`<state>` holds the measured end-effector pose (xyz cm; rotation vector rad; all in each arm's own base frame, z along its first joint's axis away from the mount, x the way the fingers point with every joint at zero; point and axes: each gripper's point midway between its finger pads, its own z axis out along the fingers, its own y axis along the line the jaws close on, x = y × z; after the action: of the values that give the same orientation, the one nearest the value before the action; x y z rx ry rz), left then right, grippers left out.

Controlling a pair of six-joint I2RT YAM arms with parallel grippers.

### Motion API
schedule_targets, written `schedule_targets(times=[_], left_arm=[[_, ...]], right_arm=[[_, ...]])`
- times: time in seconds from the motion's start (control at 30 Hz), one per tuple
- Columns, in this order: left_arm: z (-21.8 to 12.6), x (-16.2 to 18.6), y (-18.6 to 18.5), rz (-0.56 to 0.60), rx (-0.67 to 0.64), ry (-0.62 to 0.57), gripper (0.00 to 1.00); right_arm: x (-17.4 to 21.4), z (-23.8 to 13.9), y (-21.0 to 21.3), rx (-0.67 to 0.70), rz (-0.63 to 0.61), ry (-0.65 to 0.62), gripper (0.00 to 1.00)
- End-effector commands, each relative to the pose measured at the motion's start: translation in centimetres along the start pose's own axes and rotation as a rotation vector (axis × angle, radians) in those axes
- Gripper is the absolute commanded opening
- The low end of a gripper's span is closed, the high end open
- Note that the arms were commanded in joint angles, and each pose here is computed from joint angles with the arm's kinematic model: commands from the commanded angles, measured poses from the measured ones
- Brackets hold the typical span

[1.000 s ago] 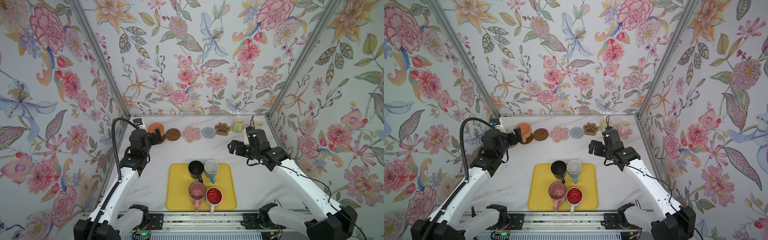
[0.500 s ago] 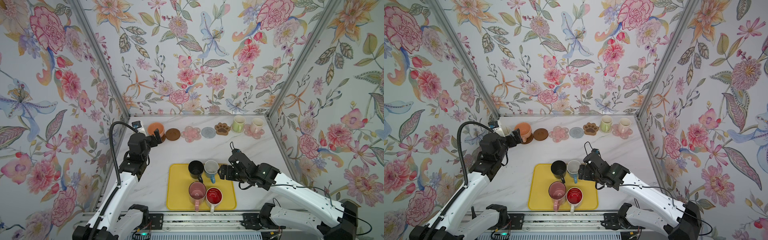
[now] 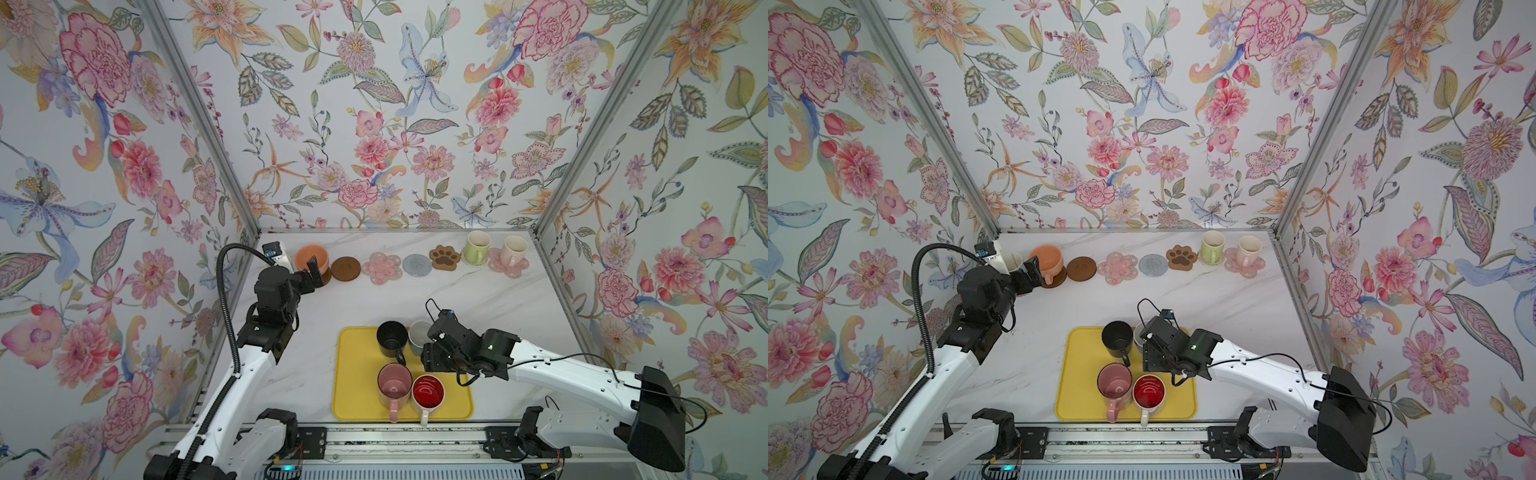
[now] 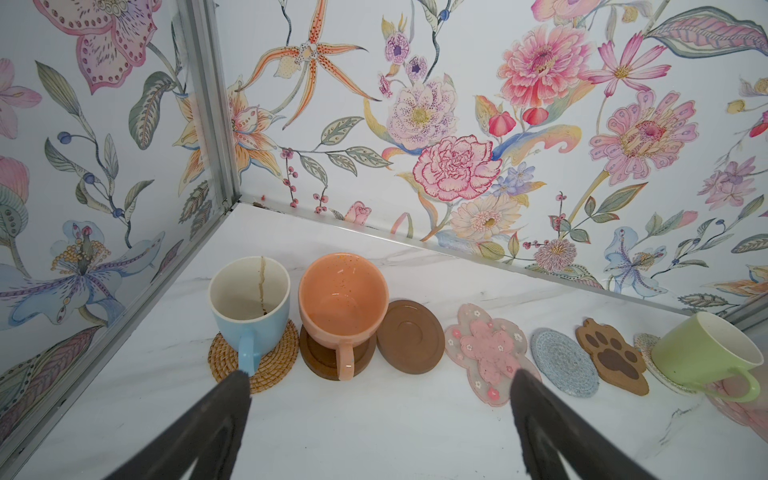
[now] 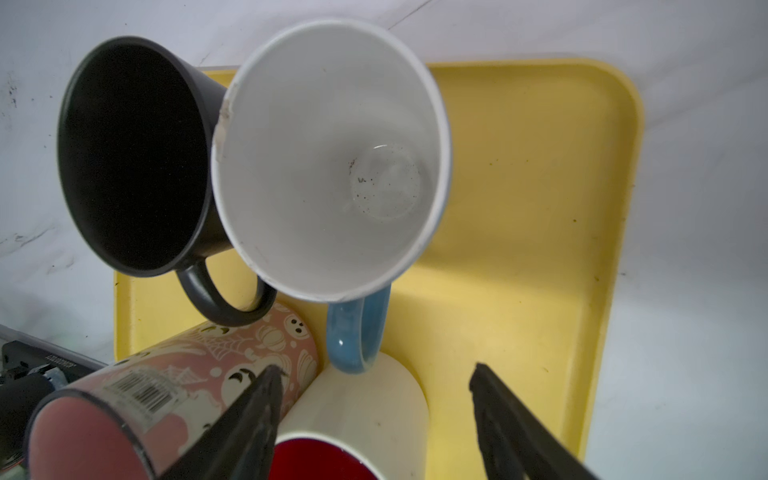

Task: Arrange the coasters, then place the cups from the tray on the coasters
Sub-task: 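Move the right gripper over the white mug while the left draws back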

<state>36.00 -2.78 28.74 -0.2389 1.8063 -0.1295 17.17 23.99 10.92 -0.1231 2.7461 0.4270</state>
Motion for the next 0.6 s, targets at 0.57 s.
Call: schedule_targets(times=[0.57], left_arm=[[-0.2,0.0,0.0,-0.003,0.006,-0.005,0.99]], right_arm=[[-0.8,1.9,-0.6,0.118,-0.078,-0.011,0.49]])
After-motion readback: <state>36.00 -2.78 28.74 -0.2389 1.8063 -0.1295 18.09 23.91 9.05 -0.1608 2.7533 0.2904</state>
